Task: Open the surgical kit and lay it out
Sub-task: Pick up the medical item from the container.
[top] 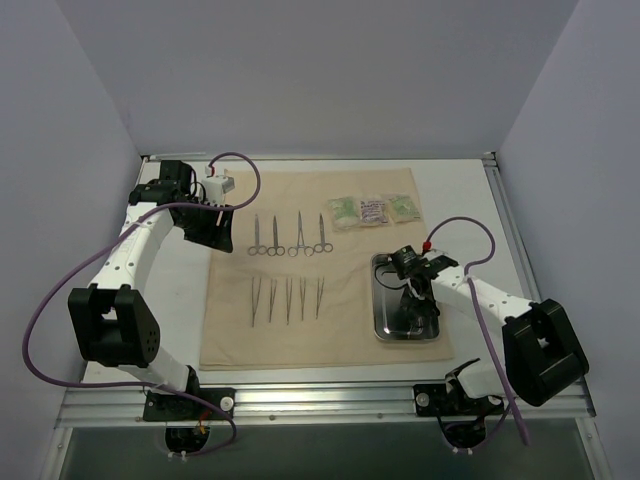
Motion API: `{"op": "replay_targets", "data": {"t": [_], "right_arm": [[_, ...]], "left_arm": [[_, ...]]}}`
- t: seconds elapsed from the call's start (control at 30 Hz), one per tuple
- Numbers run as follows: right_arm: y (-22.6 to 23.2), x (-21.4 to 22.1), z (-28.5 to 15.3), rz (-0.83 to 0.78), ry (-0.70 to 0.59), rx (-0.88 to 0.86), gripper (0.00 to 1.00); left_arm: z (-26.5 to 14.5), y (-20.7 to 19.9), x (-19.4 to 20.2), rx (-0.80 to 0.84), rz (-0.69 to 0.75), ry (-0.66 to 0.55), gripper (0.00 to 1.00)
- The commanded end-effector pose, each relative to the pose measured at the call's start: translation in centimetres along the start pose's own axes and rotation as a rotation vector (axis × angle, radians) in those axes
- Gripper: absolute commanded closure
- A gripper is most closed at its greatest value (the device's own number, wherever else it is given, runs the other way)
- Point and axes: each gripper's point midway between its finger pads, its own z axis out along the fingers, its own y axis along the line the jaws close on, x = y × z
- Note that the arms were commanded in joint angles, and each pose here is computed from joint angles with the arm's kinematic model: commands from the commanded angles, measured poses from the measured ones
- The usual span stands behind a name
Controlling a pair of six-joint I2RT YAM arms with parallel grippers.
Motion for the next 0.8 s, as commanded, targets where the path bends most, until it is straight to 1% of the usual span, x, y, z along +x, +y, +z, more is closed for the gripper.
{"op": "replay_targets", "data": {"t": [0.0, 0.27, 0.33, 0.37, 0.47, 0.67, 0.73, 0.77], "right_arm": [[-1.5, 0.5, 0.6, 0.019, -0.006, 0.051, 0.84], [-1.3, 1.0, 1.8, 0.002, 0.009, 0.052, 0.83], [-1.3, 1.2, 2.0, 0.0, 0.012, 0.044, 0.86], [-1.2, 1.3, 2.0, 0.001, 0.013, 0.038, 0.92], [-1.0, 1.2, 1.9, 0.004, 0.006, 0.016, 1.0], [-0.1, 0.4, 1.2, -0.025, -0.02, -0.039, 1.0], [0.2, -0.2, 0.7, -0.023, -0.039, -0.05, 1.0], [0.6, -1.2, 0.2, -0.019, -0.071, -0.054, 1.0]], "left_arm": [[-0.4, -0.4, -0.5, 0.022, 0.02, -0.02, 0.35], [-0.4, -0.4, -0.6, 0.021, 0.021, -0.023, 0.35], [-0.4, -0.4, -0.5, 0.02, 0.02, -0.021, 0.35], [-0.4, -0.4, -0.5, 0.022, 0.02, -0.022, 0.35], [-0.4, -0.4, -0.6, 0.022, 0.019, -0.022, 0.35], [-0.5, -0.5, -0.6, 0.022, 0.02, -0.025, 0.35], [-0.5, -0.5, -0.5, 0.021, 0.019, -0.023, 0.35], [-0.5, -0.4, -0.5, 0.021, 0.021, -0.023, 0.35]]}}
